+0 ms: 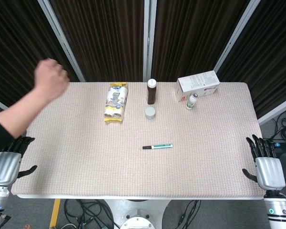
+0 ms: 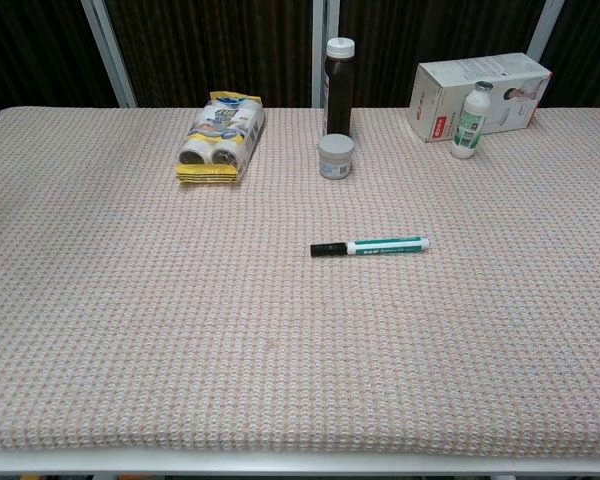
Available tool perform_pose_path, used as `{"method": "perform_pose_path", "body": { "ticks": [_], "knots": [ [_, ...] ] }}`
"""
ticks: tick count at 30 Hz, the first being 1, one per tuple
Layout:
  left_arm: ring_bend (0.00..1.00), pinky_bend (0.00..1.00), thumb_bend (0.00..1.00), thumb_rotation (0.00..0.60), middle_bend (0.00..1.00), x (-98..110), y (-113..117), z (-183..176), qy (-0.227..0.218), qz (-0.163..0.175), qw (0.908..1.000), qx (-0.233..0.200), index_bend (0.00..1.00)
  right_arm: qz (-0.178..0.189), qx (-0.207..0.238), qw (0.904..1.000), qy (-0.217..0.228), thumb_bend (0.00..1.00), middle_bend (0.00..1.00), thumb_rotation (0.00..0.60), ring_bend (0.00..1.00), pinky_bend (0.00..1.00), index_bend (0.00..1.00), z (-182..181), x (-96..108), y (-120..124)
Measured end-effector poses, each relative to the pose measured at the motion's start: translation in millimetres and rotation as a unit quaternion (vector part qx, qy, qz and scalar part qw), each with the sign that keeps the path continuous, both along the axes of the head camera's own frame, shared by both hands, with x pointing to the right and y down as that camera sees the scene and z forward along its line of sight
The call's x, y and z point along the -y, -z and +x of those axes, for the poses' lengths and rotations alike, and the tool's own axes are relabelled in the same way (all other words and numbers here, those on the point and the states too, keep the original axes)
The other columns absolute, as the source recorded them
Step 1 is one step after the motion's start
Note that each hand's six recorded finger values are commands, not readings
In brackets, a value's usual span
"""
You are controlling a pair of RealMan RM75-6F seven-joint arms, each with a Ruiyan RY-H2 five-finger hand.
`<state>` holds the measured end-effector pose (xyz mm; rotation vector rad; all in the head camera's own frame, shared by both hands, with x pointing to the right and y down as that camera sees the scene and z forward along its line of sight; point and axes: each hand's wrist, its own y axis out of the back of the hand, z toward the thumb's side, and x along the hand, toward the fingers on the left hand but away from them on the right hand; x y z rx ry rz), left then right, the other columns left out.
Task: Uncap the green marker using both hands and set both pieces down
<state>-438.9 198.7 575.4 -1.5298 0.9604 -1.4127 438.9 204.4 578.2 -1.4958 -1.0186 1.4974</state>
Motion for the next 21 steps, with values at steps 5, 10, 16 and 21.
{"method": "perform_pose_path", "body": {
  "ticks": [5,10,16,21],
  "knots": [
    [0.14,0.16,0.06,0.600,0.20,-2,0,-2,0.001,-0.003,1.0000,0.001,0.19,-0.003,0.001,0.9999,0.013,0.03,0.00,0.600,0.00,0.00,0.00,-7,0,-1],
    [0.14,0.16,0.06,0.600,0.20,-3,-1,-3,0.002,-0.006,1.0000,0.000,0.19,-0.004,0.006,0.9996,0.026,0.03,0.03,0.600,0.00,0.00,0.00,-16,8,-4],
    [0.14,0.16,0.06,0.600,0.20,1,-2,1,-0.003,-0.009,0.9999,-0.005,0.19,0.017,0.032,0.9980,0.052,0.03,0.12,0.600,0.00,0.00,0.08,-41,21,0],
    [0.14,0.16,0.06,0.600,0.20,5,-1,8,-0.013,-0.010,0.9998,-0.010,0.19,0.020,0.054,0.9946,0.087,0.03,0.17,0.600,0.00,0.00,0.16,-74,31,-4]
  ]
}}
